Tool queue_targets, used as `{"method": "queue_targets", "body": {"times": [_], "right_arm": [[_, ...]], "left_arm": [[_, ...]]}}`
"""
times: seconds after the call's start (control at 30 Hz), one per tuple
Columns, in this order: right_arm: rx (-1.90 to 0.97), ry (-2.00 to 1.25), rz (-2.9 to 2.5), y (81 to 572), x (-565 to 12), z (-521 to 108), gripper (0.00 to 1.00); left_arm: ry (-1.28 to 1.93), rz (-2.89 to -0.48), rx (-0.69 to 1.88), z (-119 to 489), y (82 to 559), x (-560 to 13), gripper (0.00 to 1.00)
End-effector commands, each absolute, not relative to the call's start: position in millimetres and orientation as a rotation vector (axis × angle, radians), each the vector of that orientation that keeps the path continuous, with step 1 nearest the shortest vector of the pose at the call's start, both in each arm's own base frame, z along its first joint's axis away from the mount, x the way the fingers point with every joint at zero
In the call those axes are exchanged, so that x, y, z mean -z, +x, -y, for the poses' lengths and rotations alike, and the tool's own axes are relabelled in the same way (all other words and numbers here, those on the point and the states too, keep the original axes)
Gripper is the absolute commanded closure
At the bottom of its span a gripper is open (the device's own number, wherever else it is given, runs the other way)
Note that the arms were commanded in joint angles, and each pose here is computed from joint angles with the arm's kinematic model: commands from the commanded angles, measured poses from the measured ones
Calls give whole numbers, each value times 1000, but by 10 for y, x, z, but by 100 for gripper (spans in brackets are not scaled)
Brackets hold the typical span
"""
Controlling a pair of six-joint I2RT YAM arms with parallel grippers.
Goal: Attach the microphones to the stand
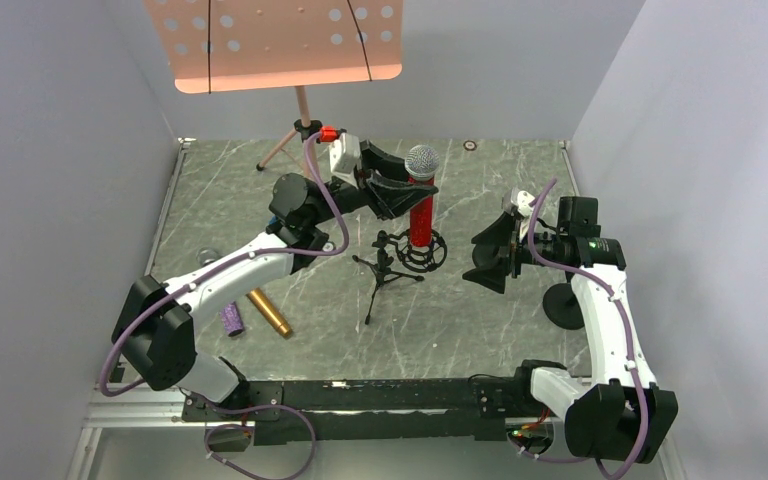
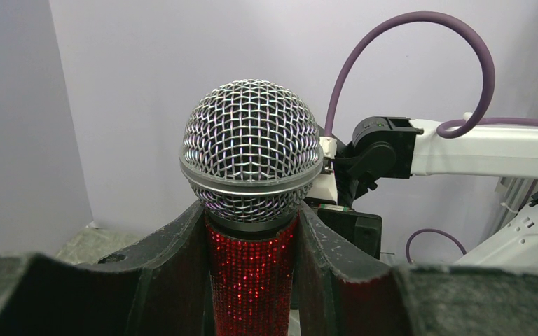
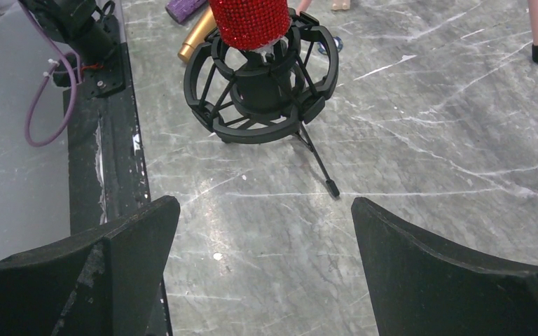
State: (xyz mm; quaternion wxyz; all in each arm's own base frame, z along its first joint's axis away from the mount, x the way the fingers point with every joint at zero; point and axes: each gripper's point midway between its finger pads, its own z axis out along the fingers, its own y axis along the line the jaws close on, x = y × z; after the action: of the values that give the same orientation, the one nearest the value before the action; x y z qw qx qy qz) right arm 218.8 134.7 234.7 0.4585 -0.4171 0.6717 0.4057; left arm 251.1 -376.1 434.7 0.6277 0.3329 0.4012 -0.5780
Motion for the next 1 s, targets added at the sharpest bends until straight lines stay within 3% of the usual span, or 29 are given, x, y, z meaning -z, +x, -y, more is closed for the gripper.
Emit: {"method": "queue_targets", "body": {"times": [0.0,0.97], "right_arm": [[-974,-1058,-1583,2201,-2452,-1364,0],[-968,-1056,-1593,2203,-2428,-1357,0]], "left_arm": [[776,-845,1319,3755,2424,-4523,100],[913,-976,1280,3820,2377,-3927,100]]}}
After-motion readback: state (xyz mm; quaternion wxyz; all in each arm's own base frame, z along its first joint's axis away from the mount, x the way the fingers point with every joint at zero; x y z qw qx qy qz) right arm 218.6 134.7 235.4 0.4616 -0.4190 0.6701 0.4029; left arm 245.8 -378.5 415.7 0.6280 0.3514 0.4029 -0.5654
